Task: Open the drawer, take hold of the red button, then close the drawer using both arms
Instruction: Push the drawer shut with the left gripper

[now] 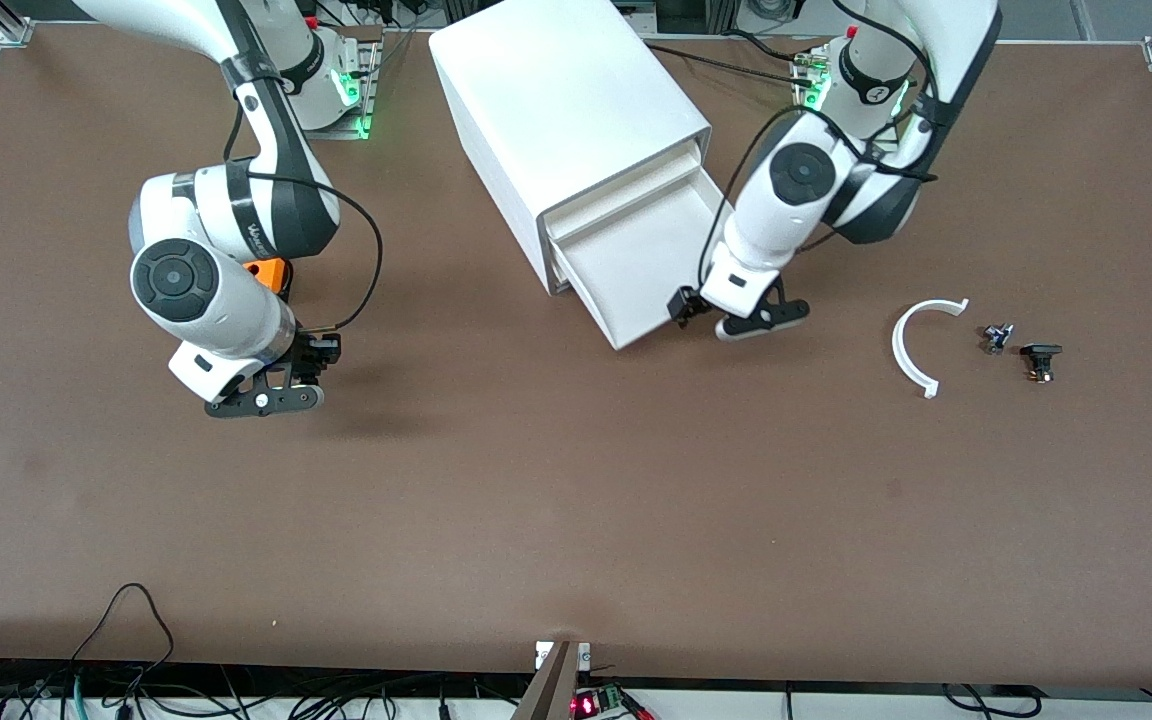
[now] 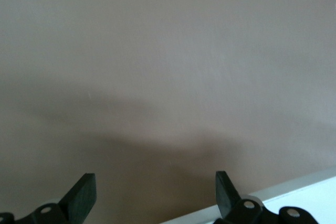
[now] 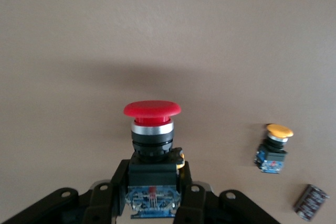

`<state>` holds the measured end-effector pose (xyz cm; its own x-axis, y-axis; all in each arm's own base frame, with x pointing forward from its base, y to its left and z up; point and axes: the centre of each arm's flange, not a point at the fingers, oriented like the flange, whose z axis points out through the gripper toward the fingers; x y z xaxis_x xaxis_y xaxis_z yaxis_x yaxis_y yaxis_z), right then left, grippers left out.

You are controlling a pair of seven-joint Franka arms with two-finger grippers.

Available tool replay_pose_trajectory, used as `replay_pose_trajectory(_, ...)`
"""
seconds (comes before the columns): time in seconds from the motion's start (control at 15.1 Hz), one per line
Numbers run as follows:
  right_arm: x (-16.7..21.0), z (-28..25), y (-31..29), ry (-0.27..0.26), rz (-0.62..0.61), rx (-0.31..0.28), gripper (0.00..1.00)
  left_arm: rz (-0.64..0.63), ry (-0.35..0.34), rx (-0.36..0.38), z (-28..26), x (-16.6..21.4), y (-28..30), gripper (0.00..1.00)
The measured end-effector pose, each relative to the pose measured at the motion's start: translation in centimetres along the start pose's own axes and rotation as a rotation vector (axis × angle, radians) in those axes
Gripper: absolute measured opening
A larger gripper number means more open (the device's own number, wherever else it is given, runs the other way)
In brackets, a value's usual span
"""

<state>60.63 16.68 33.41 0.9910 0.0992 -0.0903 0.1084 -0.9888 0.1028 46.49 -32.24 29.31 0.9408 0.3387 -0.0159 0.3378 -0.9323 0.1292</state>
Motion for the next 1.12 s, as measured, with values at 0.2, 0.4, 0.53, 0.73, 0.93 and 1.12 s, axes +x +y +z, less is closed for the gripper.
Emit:
replay_pose_trajectory(0.2,-2.6,5.1,0.2,0.021,0.027,0.010,0.41,-0.030,-0.031,0.013,0.6,-5.3,1.7,1.00)
replay_pose_trajectory(0.4,-4.4,7.6,0.4,0.036,0.030,0.017,0.41,-0.013,-0.063,0.050,0.9,-9.1,2.7,1.00)
replay_pose_trajectory(0.53,-5.2,8.6,0.5,0.049,0.030,0.021,0.41,0.022,-0.077,0.070,0.8,-11.2,3.2,1.00)
replay_pose_trajectory(0.73,-6.4,10.3,0.7,0.052,0.030,0.023,0.41,0.039,-0.081,0.071,0.6,-12.3,3.7,1.00)
replay_pose_trajectory(0.93,-6.8,10.7,0.7,0.049,0.029,0.023,0.41,-0.008,-0.053,0.051,-0.6,-9.8,2.9,1.00)
replay_pose_trajectory(1.12,-7.0,11.1,0.7,0.056,0.029,0.024,0.41,-0.148,0.018,0.005,-3.8,-2.2,0.1,1.00)
